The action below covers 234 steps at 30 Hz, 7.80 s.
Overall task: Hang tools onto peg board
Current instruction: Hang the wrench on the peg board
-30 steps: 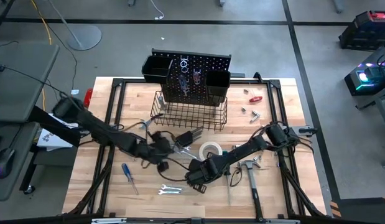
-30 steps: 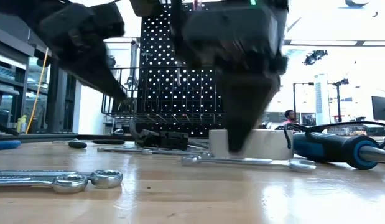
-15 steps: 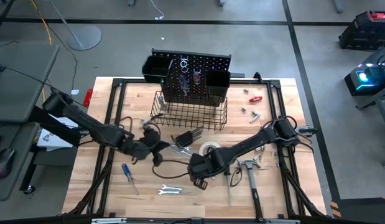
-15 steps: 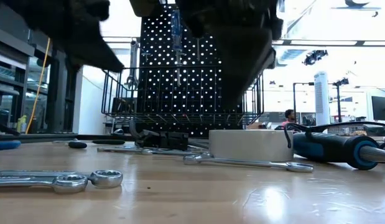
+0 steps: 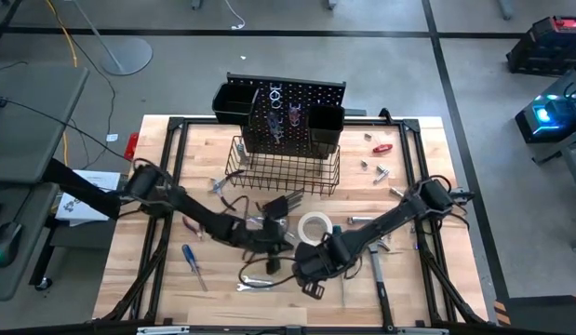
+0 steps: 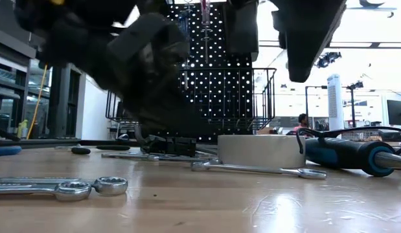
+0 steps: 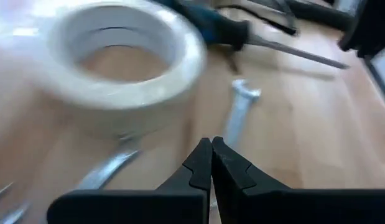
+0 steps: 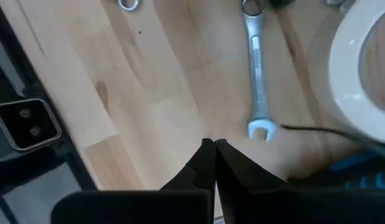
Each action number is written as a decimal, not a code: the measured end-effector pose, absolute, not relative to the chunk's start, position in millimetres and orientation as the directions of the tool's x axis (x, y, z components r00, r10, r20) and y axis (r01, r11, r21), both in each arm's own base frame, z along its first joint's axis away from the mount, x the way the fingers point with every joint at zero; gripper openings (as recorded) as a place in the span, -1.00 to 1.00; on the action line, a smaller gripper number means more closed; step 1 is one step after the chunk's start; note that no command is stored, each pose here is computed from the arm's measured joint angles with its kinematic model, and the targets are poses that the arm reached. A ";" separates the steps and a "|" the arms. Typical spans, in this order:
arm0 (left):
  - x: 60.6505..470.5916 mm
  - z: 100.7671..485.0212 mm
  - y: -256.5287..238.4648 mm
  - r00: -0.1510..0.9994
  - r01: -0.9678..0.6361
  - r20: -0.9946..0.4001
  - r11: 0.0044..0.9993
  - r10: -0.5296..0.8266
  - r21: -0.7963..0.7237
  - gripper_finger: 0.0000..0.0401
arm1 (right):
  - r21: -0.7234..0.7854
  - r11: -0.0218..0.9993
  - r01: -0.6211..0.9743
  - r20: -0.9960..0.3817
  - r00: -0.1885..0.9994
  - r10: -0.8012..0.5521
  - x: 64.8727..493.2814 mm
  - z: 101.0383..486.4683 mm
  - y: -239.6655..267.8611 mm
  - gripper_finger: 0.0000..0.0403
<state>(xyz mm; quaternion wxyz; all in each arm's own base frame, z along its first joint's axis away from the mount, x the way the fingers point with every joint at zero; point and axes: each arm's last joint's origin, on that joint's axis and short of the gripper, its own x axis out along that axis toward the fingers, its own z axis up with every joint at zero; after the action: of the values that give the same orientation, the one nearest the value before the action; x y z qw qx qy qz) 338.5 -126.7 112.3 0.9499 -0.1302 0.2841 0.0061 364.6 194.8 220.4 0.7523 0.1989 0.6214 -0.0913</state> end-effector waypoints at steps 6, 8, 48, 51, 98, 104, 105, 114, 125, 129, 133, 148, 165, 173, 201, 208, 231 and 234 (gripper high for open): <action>339.2 103.4 -123.8 0.796 -0.089 -0.598 0.960 -0.091 -0.264 -1.00 | 0.188 0.877 0.441 -0.971 0.220 0.098 354.8 227.7 204.1 -1.00; 334.7 106.5 -125.4 0.798 -0.077 -0.594 0.959 -0.105 -0.273 -1.00 | 0.174 0.875 0.452 -0.972 0.223 0.079 351.6 228.7 207.0 -1.00; 332.6 101.4 -128.0 0.822 -0.105 -0.565 0.956 -0.072 -0.274 -1.00 | 0.134 0.878 0.460 -0.976 0.214 0.037 349.2 228.1 205.4 -1.00; 332.0 99.8 -128.4 0.816 -0.105 -0.573 0.957 -0.072 -0.269 -1.00 | 0.131 0.878 0.460 -0.977 0.212 0.035 349.1 228.1 205.2 -1.00; 325.5 48.6 -150.5 0.800 -0.185 -0.600 0.955 0.010 -0.231 -1.00 | 0.270 0.787 0.555 -0.963 0.142 0.230 404.0 177.8 155.0 0.17; 325.7 48.6 -149.9 0.800 -0.187 -0.600 0.955 0.012 -0.230 -1.00 | 0.242 0.788 0.567 -0.969 0.100 0.226 406.5 157.8 159.2 -0.01; 325.8 48.7 -149.9 0.801 -0.189 -0.599 0.955 0.015 -0.228 -1.00 | 0.233 0.786 0.573 -0.971 0.092 0.220 405.8 155.6 160.6 -0.08; 325.7 67.3 -148.6 0.803 -0.141 -0.595 0.962 -0.027 -0.234 -1.00 | 0.188 0.838 0.512 -0.982 0.084 0.170 397.3 166.4 165.9 -0.96; 259.1 185.9 -140.8 0.699 -0.192 -0.715 0.959 -0.016 -0.210 -1.00 | 0.167 0.872 0.461 -0.935 0.355 -0.009 369.6 264.7 147.2 -0.99; 222.1 235.9 -140.0 0.803 -0.280 -0.590 0.925 0.080 -0.256 -1.00 | 0.259 0.869 0.421 -0.789 0.611 -0.060 396.2 285.9 125.4 -0.99; 191.5 261.5 -134.6 0.848 -0.344 -0.501 0.898 0.172 -0.275 -1.00 | 0.360 0.864 0.353 -0.587 0.805 -0.085 429.6 302.4 89.0 -0.99; 138.2 301.7 -84.1 0.844 -0.508 -0.320 0.834 0.431 -0.215 -1.00 | 0.392 0.834 0.388 -0.497 0.852 -0.162 453.2 301.8 -16.9 -1.00; 142.0 301.2 -86.2 0.843 -0.512 -0.317 0.829 0.434 -0.226 -1.00 | 0.390 0.828 0.404 -0.456 0.865 -0.207 469.1 283.9 -26.1 -1.00; 141.9 301.2 -86.7 0.846 -0.506 -0.320 0.832 0.427 -0.228 -1.00 | 0.381 0.847 0.370 -0.455 0.873 -0.177 467.2 288.0 -21.9 -1.00; 141.6 300.9 -86.4 0.844 -0.507 -0.323 0.833 0.428 -0.221 -1.00 | 0.322 0.818 0.476 -0.521 0.811 -0.267 456.5 289.5 -37.6 -0.75; 141.7 300.6 -86.9 0.848 -0.491 -0.335 0.848 0.411 -0.200 -1.00 | 0.209 0.838 0.503 -0.597 0.745 -0.299 448.1 288.9 -35.0 -0.20; 240.5 199.4 -128.9 0.657 -0.021 -0.746 0.992 0.109 0.125 -1.00 | -0.162 0.941 0.297 -0.874 0.400 -0.277 378.1 348.3 84.9 0.10; 258.3 180.4 -115.6 0.599 0.025 -0.795 0.991 0.092 0.133 -1.00 | -0.204 0.926 0.319 -0.884 0.347 -0.314 365.5 335.3 112.0 0.10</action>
<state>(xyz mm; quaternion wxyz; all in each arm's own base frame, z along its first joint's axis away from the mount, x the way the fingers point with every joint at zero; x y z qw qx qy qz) 258.3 -115.6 180.4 0.8918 0.0649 0.4473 0.0188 365.5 112.0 335.3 0.8206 0.0021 0.5380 -0.1929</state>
